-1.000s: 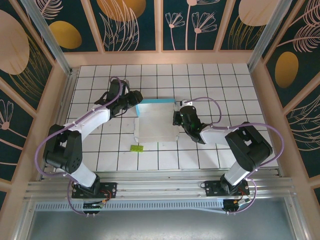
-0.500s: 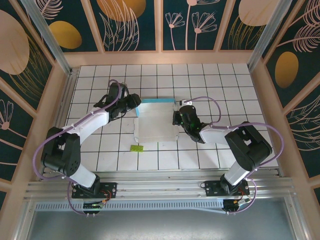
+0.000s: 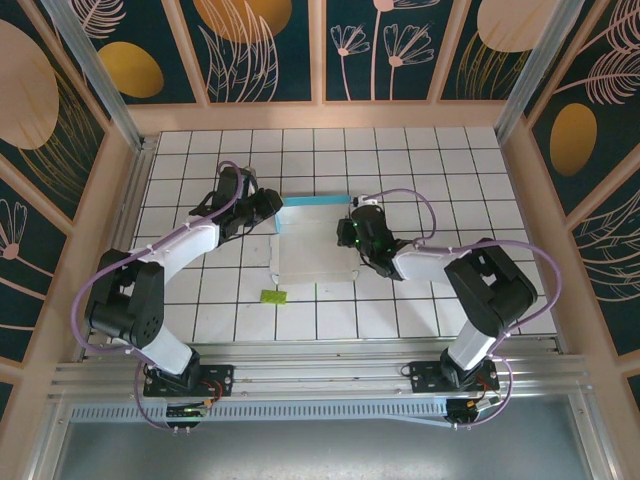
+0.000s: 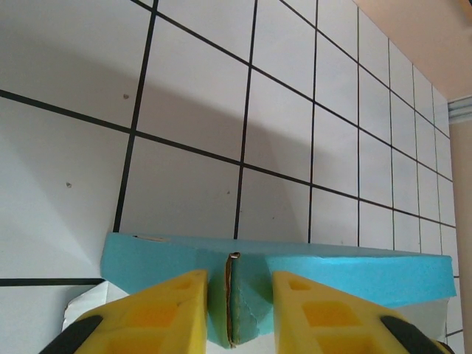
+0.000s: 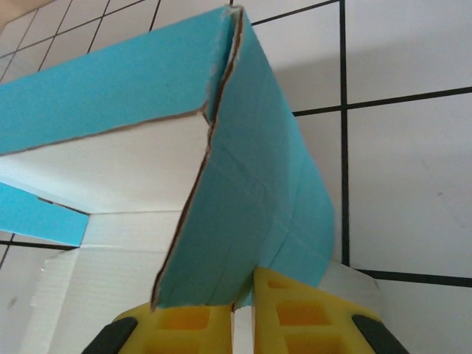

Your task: Fold the paper box

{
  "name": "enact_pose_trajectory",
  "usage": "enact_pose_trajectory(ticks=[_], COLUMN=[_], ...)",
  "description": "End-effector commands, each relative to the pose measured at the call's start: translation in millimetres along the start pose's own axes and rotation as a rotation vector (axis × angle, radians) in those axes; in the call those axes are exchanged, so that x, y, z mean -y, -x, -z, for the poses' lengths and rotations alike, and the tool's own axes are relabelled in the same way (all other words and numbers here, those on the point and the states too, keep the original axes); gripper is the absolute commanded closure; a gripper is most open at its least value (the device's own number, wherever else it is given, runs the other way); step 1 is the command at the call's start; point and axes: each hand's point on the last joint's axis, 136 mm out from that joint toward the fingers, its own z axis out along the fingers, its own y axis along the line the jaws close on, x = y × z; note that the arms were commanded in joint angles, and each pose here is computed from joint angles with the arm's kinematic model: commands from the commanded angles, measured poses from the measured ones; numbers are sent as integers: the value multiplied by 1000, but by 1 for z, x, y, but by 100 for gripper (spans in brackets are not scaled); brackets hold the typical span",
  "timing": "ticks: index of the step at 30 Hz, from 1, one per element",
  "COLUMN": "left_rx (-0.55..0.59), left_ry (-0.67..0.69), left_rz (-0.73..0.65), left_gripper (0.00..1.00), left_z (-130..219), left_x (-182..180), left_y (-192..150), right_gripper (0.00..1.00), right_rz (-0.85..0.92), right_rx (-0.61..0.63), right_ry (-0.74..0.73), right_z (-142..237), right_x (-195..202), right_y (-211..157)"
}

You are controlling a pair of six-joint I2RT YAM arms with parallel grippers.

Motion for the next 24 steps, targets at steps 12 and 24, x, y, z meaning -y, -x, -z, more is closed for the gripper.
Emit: enact_pose_trajectory(ticks=[12,24], left_rx=[-36,-49], left_ry=[7,-10], left_rz=[-36,-50], left_gripper=[74,74], left_z=[-4,-6], left_x=[0,4], left_y=[-6,-8], right_gripper=[43,25], right_rz=[271,508], right_rx=[-86,150], right_ry=[187,263], right_z=[30,90], right_x=[-26,21], right_y=[-8,67])
